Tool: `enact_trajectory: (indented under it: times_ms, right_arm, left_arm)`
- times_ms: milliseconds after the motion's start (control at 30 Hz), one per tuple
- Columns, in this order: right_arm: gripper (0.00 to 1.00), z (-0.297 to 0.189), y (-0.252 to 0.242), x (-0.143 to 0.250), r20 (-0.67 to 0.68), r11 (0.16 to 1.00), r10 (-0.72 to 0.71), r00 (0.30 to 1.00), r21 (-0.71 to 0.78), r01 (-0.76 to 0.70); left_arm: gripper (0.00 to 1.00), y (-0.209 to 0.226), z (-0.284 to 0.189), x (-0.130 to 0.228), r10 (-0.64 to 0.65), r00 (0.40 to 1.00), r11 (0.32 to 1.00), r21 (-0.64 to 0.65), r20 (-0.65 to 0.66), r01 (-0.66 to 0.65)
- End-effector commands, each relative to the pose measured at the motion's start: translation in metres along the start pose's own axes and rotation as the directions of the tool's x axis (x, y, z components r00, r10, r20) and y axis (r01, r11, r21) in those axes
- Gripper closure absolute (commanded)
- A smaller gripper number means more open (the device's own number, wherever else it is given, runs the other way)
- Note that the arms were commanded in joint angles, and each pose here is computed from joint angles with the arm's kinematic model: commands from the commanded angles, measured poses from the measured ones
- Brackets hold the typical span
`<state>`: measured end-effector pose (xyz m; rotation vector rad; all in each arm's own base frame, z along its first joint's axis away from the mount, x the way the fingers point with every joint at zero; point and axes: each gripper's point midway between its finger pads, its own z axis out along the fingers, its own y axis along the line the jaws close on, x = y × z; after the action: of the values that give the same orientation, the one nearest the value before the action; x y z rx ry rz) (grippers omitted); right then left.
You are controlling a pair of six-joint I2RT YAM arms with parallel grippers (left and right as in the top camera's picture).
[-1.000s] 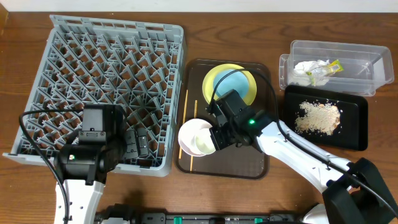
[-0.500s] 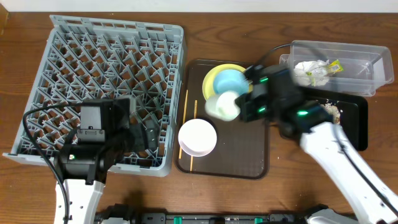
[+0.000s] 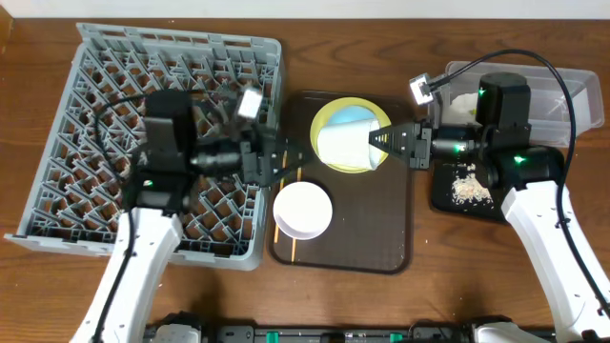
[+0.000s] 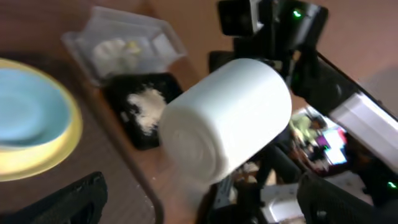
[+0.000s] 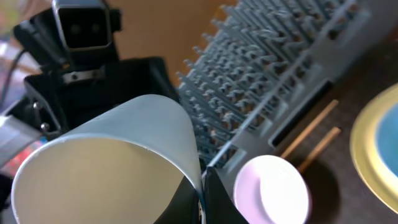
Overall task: Sort waste into correct bins and load items into the dishwasher
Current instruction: 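Grasp the white bowl with left gripper and open the right gripper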
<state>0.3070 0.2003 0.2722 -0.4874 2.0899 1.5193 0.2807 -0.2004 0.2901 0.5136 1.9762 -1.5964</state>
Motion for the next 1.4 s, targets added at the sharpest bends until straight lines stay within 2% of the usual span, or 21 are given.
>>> enact_trajectory:
  times_ms: [0,100,233,533,633,933,1133,1233,1267,1367]
  right_arm:
    - [0.99,-0.001,0.022,0.000,-0.021,0.991,-0.037,0.999,-0.127,0.034]
    - [0.99,-0.003,0.034,-0.003,-0.021,0.980,-0.063,0.998,-0.192,0.058]
    - [0.99,-0.004,0.036,-0.005,-0.020,0.978,-0.065,0.998,-0.202,0.060]
    - [0.99,-0.004,0.039,-0.009,-0.012,0.976,-0.067,0.998,-0.209,0.063]
    - [0.99,-0.004,0.039,-0.009,-0.012,0.976,-0.069,0.998,-0.210,0.065]
    - [0.99,0.007,0.050,-0.001,-0.045,0.968,-0.085,0.995,-0.240,0.072]
    - [0.99,0.007,0.050,-0.001,-0.045,0.968,-0.086,0.995,-0.241,0.072]
    - [0.99,0.008,0.050,0.000,-0.046,0.968,-0.086,0.995,-0.241,0.072]
    - [0.98,0.008,0.050,0.000,-0.046,0.968,-0.086,0.995,-0.241,0.072]
    - [0.77,0.008,0.049,-0.001,-0.044,0.969,-0.085,0.995,-0.237,0.073]
  left_arm:
    - [0.02,-0.028,0.019,0.001,-0.024,0.998,0.992,0.120,-0.063,0.031]
    - [0.02,-0.043,0.032,-0.002,0.027,0.998,0.986,0.164,-0.064,-0.016]
    - [0.02,-0.059,0.042,-0.001,0.078,0.995,0.976,0.206,-0.064,-0.063]
    - [0.00,-0.075,0.058,0.007,0.079,0.993,0.970,0.239,-0.089,-0.056]
    - [0.08,-0.076,0.058,0.008,0.083,0.993,0.969,0.241,-0.088,-0.060]
    - [0.09,-0.076,0.059,0.001,0.109,0.993,0.968,0.233,-0.056,-0.093]
    - [0.23,-0.077,0.059,0.001,0.110,0.992,0.968,0.234,-0.055,-0.095]
    - [0.26,-0.077,0.059,0.001,0.111,0.992,0.968,0.234,-0.055,-0.096]
    - [0.26,-0.077,0.059,0.001,0.114,0.992,0.967,0.234,-0.054,-0.098]
    - [0.37,-0.076,0.059,0.001,0.181,0.983,0.957,0.237,-0.037,-0.168]
